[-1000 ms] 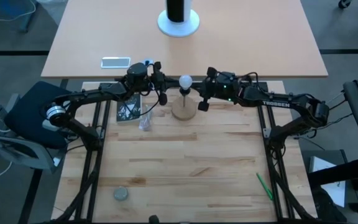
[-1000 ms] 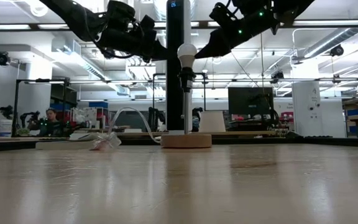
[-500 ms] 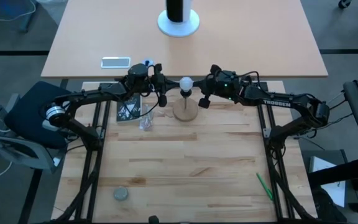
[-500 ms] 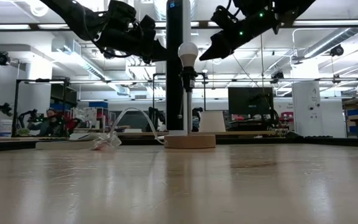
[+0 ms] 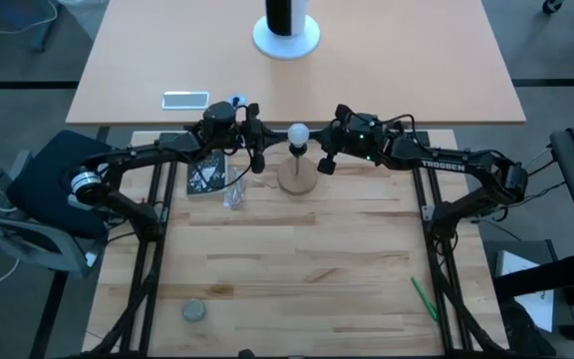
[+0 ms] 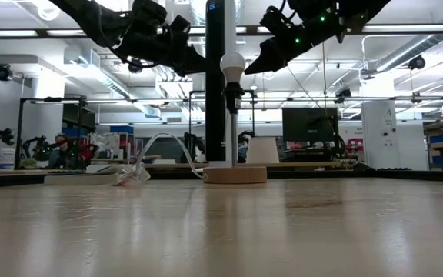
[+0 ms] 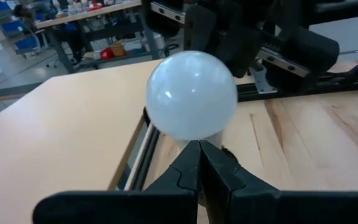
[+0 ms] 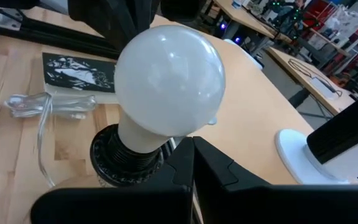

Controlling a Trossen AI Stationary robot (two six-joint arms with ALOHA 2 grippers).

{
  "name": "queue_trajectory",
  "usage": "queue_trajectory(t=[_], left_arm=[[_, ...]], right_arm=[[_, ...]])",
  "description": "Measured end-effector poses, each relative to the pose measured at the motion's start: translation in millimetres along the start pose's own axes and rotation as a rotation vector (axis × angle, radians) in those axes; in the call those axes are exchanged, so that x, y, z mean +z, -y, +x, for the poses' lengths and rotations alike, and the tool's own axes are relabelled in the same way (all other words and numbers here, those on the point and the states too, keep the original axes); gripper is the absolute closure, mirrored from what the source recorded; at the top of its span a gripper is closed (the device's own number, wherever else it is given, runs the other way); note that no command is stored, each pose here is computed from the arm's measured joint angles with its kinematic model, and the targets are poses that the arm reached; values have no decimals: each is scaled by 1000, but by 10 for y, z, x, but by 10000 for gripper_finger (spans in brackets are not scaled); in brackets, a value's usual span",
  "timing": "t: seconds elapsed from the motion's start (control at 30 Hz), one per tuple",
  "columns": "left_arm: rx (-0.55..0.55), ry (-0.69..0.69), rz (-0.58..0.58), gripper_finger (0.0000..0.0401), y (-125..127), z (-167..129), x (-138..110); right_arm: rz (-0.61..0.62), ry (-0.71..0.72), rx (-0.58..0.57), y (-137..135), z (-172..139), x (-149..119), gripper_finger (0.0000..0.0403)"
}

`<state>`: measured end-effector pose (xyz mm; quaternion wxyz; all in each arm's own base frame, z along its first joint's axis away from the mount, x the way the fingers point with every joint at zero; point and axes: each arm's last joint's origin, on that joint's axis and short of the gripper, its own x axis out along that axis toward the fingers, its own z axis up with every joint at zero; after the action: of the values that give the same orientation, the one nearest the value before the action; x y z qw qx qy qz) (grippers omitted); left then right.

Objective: Screw lightbulb
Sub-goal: Insert the lightbulb into the black lamp

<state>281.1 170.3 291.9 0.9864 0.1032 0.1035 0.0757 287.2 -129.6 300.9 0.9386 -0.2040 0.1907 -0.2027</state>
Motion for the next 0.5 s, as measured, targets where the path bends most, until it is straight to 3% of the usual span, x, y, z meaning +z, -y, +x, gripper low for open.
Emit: queue_trajectory(t=[0.5], left_arm=[[3, 30, 29, 401, -17, 59, -21]], right_arm=[[4, 19, 27, -19, 0, 14, 403]])
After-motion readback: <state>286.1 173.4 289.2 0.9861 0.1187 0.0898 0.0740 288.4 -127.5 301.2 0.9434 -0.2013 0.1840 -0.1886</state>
